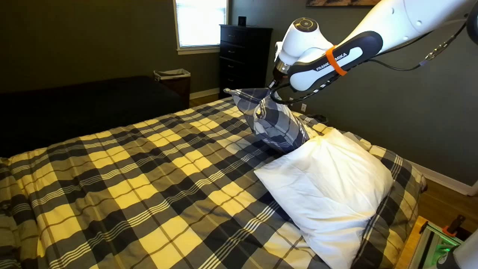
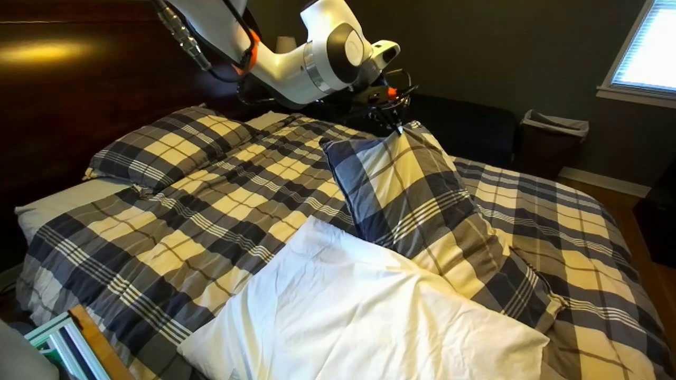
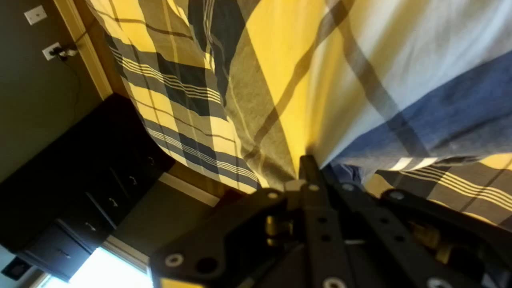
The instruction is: Move the white pillow forward, then put the checked pillow on the white pillow
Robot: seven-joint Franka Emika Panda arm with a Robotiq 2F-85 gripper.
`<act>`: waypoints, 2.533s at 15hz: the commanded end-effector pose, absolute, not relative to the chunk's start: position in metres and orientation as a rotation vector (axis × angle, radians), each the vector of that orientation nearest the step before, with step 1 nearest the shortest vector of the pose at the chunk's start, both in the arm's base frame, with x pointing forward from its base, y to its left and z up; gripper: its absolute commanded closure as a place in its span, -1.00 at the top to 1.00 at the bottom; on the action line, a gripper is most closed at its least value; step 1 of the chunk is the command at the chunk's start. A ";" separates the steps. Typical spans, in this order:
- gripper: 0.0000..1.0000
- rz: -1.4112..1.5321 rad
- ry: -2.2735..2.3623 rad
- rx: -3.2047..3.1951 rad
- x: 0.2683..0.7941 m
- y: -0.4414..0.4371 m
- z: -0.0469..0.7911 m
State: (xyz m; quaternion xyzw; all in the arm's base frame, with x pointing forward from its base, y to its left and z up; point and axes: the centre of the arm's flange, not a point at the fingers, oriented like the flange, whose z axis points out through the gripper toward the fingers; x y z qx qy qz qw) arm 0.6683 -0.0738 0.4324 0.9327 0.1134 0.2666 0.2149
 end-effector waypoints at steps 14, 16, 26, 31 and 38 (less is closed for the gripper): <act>-0.97 0.675 0.483 2.701 0.623 -0.086 0.446; -0.97 0.675 0.455 2.712 0.628 -0.089 0.442; -0.99 0.848 0.436 2.619 0.635 -0.112 0.483; -0.99 0.978 0.498 2.501 0.635 -0.134 0.520; -0.99 1.094 0.387 2.413 0.638 -0.171 0.575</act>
